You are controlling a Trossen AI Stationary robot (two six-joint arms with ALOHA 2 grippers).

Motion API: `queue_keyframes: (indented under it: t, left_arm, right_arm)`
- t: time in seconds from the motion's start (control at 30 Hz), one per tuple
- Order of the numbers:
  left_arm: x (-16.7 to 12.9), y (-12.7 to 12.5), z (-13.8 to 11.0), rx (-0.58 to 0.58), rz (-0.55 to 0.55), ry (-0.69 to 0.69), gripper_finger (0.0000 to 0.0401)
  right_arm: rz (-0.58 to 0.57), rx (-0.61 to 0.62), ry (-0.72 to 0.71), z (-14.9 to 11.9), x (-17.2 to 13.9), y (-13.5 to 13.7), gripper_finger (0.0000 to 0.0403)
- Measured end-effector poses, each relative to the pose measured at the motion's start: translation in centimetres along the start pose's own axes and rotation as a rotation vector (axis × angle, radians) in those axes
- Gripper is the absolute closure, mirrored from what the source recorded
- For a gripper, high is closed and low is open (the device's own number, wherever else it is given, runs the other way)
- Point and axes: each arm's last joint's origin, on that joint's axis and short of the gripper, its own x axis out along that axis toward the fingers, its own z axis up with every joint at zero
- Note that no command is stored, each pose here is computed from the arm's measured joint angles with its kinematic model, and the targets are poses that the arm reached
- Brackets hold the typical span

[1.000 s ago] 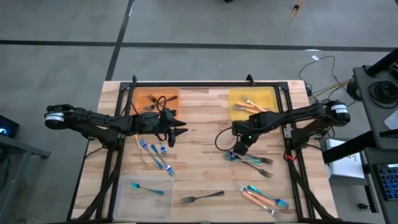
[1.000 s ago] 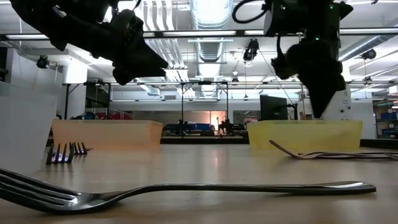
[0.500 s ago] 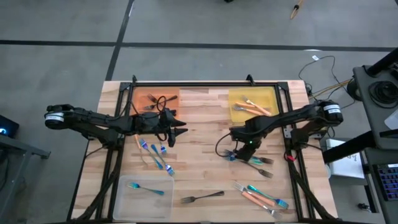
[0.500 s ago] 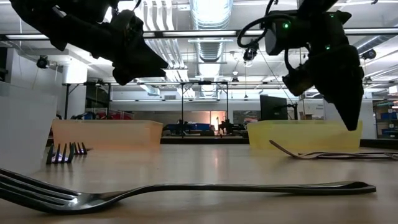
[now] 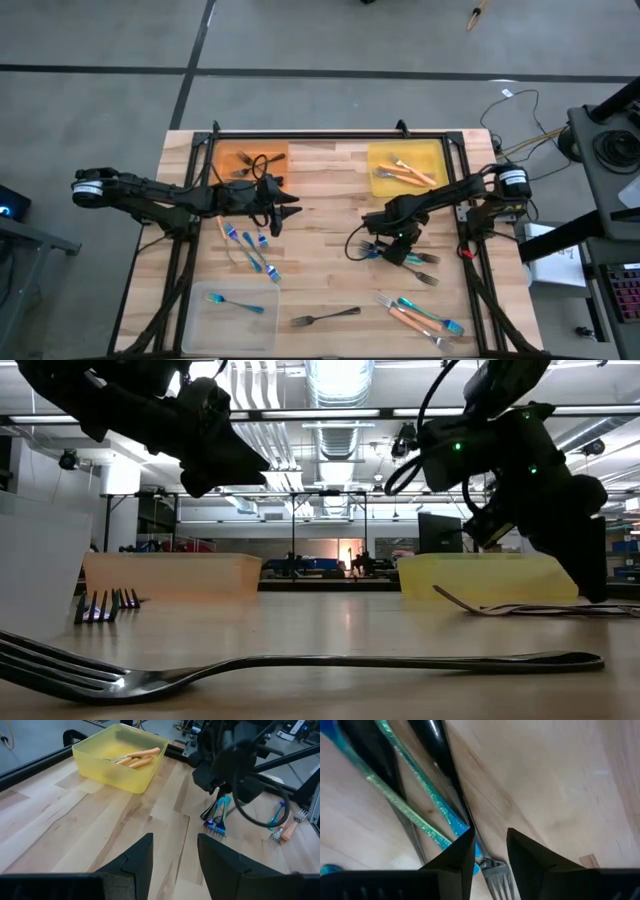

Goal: Sort silverware by color (type)
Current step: Put the black fork into the orange bin

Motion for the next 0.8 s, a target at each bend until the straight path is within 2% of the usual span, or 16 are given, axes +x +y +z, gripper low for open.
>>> queue_keyframes:
  t: [0.33, 0.8]
  left_arm:
    - [0.0, 0.0, 0.0, 0.0, 0.001, 0.002, 0.0266]
    - [0.0, 0.0, 0.0, 0.001, 0.001, 0.004, 0.0266]
  right_arm:
    - [-0.011, -0.005, 0.02, 0.1, 0.4, 0.0, 0.0327]
    - [0.015, 0.017, -0.038, -0.8, -0.9, 0.2, 0.0306]
